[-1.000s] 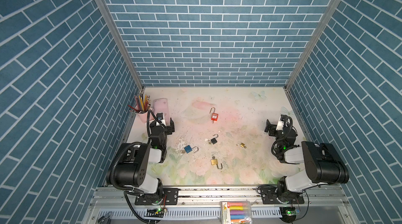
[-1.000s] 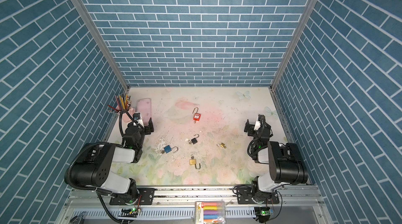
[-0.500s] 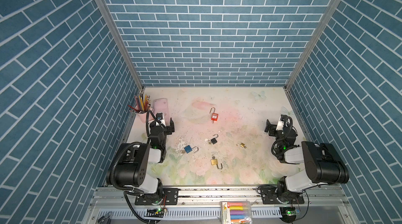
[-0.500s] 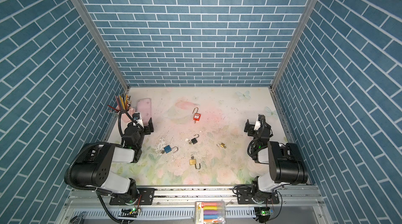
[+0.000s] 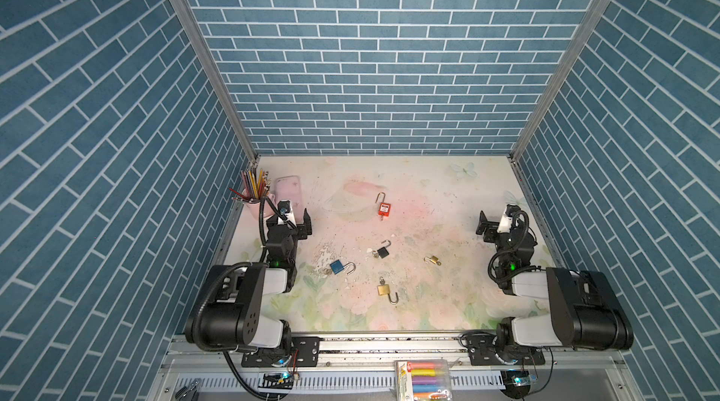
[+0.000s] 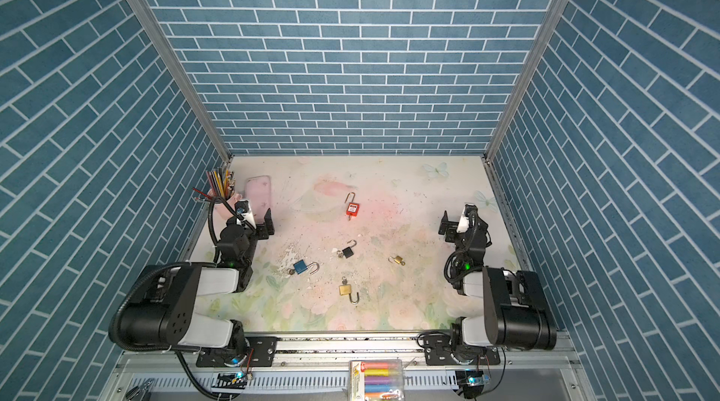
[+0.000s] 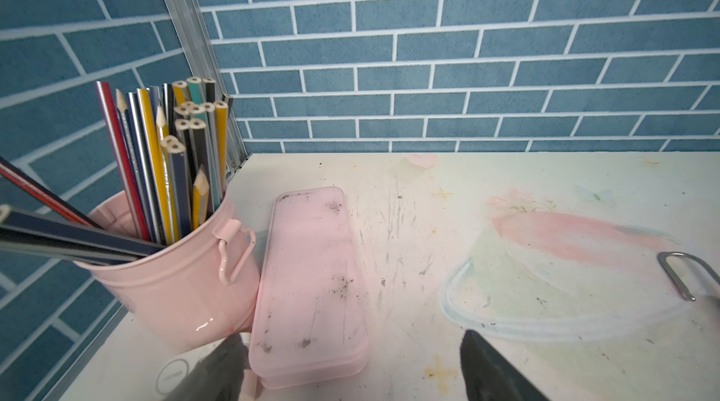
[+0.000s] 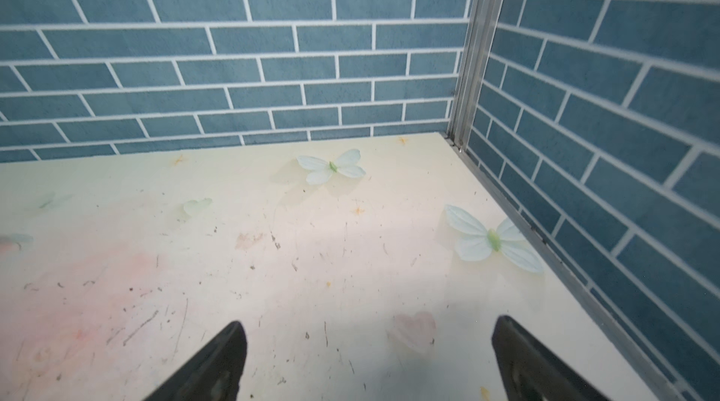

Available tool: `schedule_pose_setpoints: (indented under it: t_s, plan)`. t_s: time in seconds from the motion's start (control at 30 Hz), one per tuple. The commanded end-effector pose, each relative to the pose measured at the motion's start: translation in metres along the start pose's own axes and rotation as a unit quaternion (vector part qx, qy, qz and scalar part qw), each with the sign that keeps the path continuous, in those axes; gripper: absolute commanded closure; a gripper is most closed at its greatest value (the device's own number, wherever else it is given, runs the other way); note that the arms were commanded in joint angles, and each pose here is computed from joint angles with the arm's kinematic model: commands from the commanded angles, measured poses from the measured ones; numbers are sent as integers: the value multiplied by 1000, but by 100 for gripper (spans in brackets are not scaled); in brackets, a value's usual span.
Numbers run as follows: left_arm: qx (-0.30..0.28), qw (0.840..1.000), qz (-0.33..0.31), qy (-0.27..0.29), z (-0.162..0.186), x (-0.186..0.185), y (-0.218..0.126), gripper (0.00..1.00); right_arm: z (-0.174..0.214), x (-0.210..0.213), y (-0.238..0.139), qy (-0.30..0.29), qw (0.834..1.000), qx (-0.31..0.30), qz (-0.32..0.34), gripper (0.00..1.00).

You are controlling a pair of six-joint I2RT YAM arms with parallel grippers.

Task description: Lock with the key

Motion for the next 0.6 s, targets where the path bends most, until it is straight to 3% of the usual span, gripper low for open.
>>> schedule_pose_setpoints:
  t_s: [0.0, 0.23, 0.47, 0.57]
  plan:
    - [-1, 1000, -2, 2, -22, 1, 3, 13, -24, 2, 0, 6, 1000, -7, -3, 1]
    - [-66, 998, 7, -17, -99, 6, -11, 13, -91, 14, -19, 20, 996, -78, -35, 1]
    - [-158, 984, 77, -3, -195, -2, -45, 13, -166, 21, -48, 58, 984, -160, -53, 1]
    - [-191, 979, 52, -48, -232, 11, -55, 13, -196, 32, -61, 55, 977, -186, -89, 1]
Point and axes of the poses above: each gripper's point midway between its finger pads, its own y axis out along the fingers, its own x axis along the line the jaws close on, z = x × y, the point moved 4 cm from there along -y, back along the fingers, and after that the axes turned 5 degrees about y, right-handed, at the moved point
